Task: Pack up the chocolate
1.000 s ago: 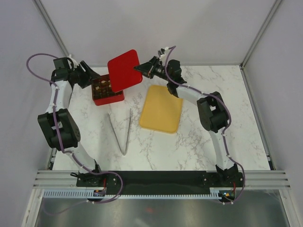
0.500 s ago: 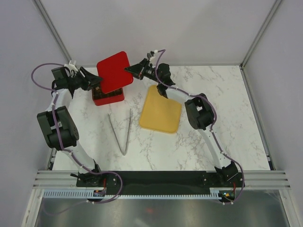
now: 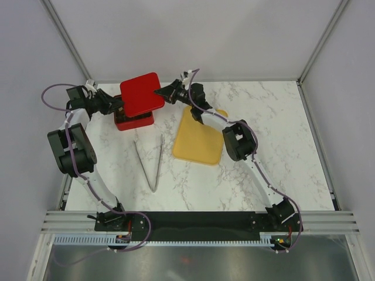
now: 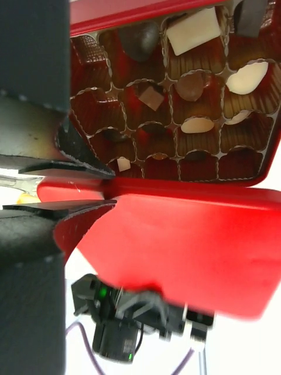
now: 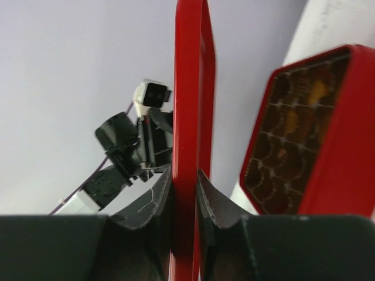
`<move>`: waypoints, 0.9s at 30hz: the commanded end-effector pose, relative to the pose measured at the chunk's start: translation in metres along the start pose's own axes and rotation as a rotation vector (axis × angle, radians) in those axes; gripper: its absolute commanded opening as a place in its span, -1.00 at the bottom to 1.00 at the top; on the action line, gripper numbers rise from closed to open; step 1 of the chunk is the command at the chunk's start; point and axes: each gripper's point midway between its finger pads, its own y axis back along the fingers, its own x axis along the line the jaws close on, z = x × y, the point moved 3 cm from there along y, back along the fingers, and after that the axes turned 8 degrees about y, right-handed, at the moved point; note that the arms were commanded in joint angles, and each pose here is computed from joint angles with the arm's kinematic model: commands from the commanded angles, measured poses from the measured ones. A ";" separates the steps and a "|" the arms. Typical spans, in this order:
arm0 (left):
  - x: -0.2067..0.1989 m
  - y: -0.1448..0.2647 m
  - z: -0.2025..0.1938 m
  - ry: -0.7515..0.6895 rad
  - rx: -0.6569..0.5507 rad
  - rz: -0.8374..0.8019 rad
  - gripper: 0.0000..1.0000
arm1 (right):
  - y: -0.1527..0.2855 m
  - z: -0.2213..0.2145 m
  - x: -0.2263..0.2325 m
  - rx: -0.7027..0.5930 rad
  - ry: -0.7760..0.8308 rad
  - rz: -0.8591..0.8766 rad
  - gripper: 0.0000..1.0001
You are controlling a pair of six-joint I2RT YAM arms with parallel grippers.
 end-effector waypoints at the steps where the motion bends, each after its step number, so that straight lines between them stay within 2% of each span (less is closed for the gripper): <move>1: -0.027 -0.001 0.011 -0.075 0.012 -0.083 -0.48 | -0.013 -0.023 -0.016 0.013 0.022 -0.043 -0.45; 5: -0.025 -0.005 0.011 -0.077 0.031 -0.106 -0.47 | -0.014 -0.027 -0.030 -0.004 -0.002 -0.052 -0.47; 6: -0.029 -0.006 0.009 -0.081 0.053 -0.149 -0.44 | -0.013 -0.028 -0.030 -0.010 -0.023 -0.026 -0.61; 8: -0.031 -0.006 0.007 -0.089 0.064 -0.177 -0.35 | -0.012 -0.030 -0.028 -0.011 -0.048 0.007 -0.71; 9: -0.032 -0.005 0.007 -0.093 0.065 -0.181 -0.31 | -0.010 -0.026 -0.021 -0.022 -0.057 0.041 -0.84; 13: -0.034 -0.001 0.008 -0.111 0.058 -0.166 -0.16 | -0.005 -0.019 -0.001 -0.046 -0.069 0.123 -1.00; 18: -0.038 0.007 0.013 -0.139 0.009 -0.105 -0.04 | 0.002 -0.002 0.024 -0.077 -0.052 0.178 -1.00; 22: -0.035 0.017 0.018 -0.163 -0.029 -0.014 0.16 | 0.010 0.005 0.044 -0.079 -0.072 0.255 -1.00; 27: -0.043 0.025 0.012 -0.180 0.004 -0.066 0.30 | 0.019 0.013 0.068 -0.090 -0.081 0.328 -1.00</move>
